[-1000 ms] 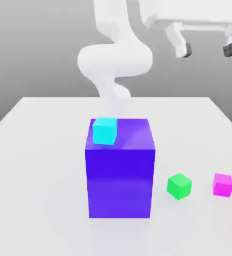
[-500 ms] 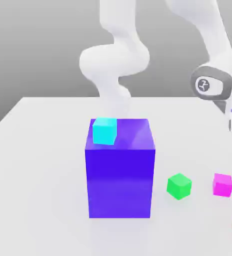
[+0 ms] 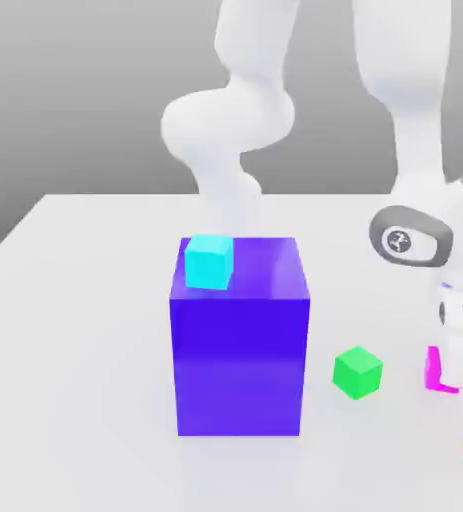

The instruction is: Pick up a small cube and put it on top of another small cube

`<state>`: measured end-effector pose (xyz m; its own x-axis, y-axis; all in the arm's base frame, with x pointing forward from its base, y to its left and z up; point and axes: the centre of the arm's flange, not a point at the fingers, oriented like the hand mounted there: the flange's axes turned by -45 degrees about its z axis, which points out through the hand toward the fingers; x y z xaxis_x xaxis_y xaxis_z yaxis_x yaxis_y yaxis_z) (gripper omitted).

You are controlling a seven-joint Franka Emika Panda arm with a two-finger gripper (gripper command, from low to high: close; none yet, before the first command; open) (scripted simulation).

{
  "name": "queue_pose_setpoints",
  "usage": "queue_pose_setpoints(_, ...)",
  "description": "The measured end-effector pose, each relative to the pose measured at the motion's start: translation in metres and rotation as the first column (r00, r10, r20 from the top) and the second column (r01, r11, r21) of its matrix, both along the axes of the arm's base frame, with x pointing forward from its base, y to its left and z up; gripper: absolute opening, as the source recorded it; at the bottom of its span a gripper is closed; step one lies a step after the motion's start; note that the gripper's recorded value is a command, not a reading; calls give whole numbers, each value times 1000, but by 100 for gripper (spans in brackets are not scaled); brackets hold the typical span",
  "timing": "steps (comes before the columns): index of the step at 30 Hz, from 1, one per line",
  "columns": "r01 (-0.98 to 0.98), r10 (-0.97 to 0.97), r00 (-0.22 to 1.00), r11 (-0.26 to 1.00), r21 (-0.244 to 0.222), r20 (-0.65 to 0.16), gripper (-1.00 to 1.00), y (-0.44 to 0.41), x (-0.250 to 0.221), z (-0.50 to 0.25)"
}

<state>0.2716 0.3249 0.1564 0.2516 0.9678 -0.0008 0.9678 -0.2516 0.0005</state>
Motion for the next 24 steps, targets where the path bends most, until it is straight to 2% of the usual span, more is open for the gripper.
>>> queue_pose_setpoints(4, -8, 8, 1000, 1000, 1, -1, -100, -12, 2, 39)
queue_pose_setpoints(13, -82, 82, 997, 997, 0, -2, -100, -122, 8, 85)
queue_pose_setpoints(21, -89, 89, 996, 996, -1, -1, -100, -134, 7, 27)
queue_pose_setpoints(22, -89, 89, 996, 996, 0, -1, 100, -135, 7, 23)
queue_pose_setpoints(24, -91, 91, 996, 996, 0, -1, 100, -134, 6, 23)
